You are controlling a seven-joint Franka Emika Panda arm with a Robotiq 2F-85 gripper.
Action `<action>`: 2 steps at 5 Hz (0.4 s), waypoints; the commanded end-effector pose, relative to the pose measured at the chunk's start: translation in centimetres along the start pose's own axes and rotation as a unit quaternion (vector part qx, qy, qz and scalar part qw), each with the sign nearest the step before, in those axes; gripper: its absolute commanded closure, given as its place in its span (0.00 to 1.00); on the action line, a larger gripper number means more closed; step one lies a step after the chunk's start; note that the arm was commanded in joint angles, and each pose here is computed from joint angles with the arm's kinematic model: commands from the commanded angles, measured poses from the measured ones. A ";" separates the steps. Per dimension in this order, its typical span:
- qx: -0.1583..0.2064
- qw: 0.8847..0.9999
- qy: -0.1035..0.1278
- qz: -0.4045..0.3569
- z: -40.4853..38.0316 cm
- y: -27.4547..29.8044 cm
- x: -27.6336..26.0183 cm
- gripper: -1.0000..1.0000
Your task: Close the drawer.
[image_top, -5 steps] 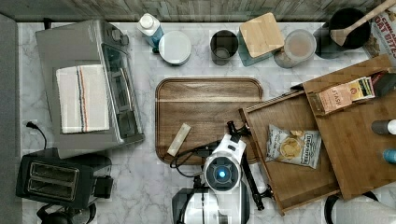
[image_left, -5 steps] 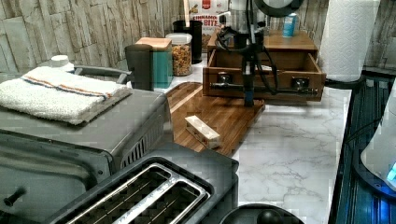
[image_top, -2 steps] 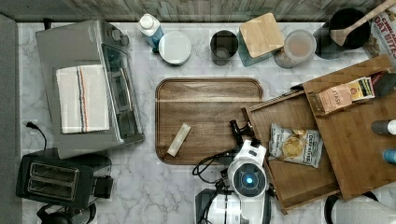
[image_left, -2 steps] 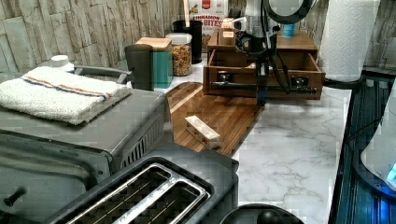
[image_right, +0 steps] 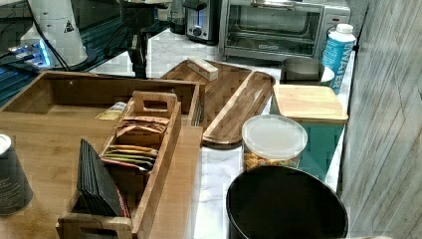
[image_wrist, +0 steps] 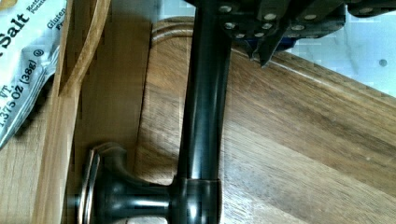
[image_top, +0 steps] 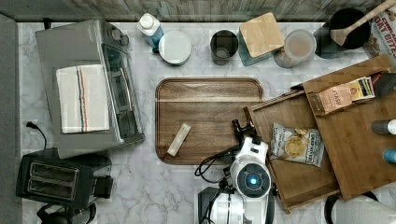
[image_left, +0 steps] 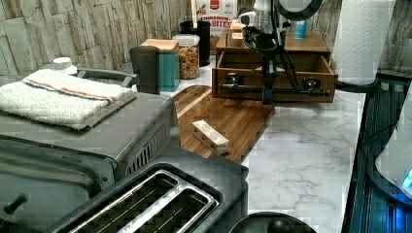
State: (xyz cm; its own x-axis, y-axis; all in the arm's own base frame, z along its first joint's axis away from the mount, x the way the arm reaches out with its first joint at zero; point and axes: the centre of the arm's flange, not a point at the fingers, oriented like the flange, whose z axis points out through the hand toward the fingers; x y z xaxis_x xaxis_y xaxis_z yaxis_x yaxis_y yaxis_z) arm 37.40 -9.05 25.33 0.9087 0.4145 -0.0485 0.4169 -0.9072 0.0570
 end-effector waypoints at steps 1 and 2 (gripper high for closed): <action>-0.042 0.997 0.036 0.053 -4.9 18.1 -0.8 1.00; -0.043 0.995 0.041 0.076 -6.0 21.7 -1.1 1.00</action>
State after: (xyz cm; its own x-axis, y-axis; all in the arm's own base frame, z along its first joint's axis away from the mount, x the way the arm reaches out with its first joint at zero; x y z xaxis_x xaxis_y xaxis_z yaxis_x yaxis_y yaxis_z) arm 42.21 -17.48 23.93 0.8997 0.4219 -0.1116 0.4230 -0.9060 -0.0154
